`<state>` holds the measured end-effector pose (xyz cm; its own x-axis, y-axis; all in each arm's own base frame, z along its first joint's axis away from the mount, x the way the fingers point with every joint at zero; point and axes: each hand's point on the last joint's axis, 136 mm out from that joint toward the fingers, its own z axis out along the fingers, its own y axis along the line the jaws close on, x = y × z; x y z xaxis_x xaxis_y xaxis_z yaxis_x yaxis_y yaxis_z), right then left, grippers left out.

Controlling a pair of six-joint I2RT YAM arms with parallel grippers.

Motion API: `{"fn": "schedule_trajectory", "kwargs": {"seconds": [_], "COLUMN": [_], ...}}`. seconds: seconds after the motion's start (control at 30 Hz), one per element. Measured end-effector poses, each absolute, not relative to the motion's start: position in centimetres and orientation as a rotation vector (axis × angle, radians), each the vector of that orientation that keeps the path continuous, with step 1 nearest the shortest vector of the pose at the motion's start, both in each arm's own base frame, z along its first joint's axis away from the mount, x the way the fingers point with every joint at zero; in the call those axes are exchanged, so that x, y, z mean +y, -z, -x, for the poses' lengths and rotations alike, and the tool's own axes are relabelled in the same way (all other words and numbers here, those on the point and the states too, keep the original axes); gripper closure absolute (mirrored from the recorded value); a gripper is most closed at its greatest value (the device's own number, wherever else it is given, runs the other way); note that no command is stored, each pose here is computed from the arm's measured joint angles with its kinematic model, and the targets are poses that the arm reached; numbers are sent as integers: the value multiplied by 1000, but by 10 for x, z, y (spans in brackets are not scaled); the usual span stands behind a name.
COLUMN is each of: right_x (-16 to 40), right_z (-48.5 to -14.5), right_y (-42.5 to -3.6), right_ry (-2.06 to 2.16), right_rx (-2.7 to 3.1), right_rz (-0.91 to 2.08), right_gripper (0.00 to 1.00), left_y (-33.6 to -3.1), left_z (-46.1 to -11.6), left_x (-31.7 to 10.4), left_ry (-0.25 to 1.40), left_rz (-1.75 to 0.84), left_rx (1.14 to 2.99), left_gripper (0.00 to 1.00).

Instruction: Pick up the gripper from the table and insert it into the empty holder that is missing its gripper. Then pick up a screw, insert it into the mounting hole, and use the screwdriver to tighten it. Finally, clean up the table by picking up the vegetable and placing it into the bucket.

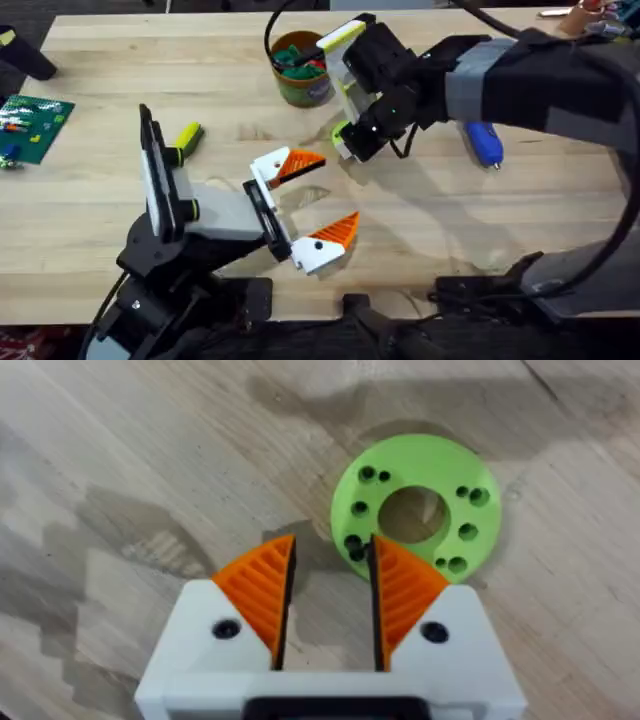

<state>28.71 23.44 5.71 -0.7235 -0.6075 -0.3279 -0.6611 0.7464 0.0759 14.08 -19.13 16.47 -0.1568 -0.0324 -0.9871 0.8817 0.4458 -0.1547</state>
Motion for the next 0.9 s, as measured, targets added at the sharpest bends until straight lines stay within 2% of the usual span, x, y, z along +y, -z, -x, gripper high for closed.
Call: {"fn": "schedule_trajectory", "kwargs": {"seconds": [0.2, 0.57, 0.9], "right_x": [233, 239, 240], "right_z": [-285, -294, -294], "right_y": [-73, -149, -201], "right_ry": [-264, -300, -338], "right_rx": [2678, 2530, 2418], "right_rz": [1006, 982, 949], "right_gripper": [993, 994, 994], "left_y": [-165, -165, -165], "left_z": [-141, -141, -141], "left_x": [-191, -191, -191], "left_ry": [965, 965, 965], "left_rz": [-781, -781, -781], "left_rx": [1512, 1512, 1512], "left_gripper": [15, 15, 15]}}
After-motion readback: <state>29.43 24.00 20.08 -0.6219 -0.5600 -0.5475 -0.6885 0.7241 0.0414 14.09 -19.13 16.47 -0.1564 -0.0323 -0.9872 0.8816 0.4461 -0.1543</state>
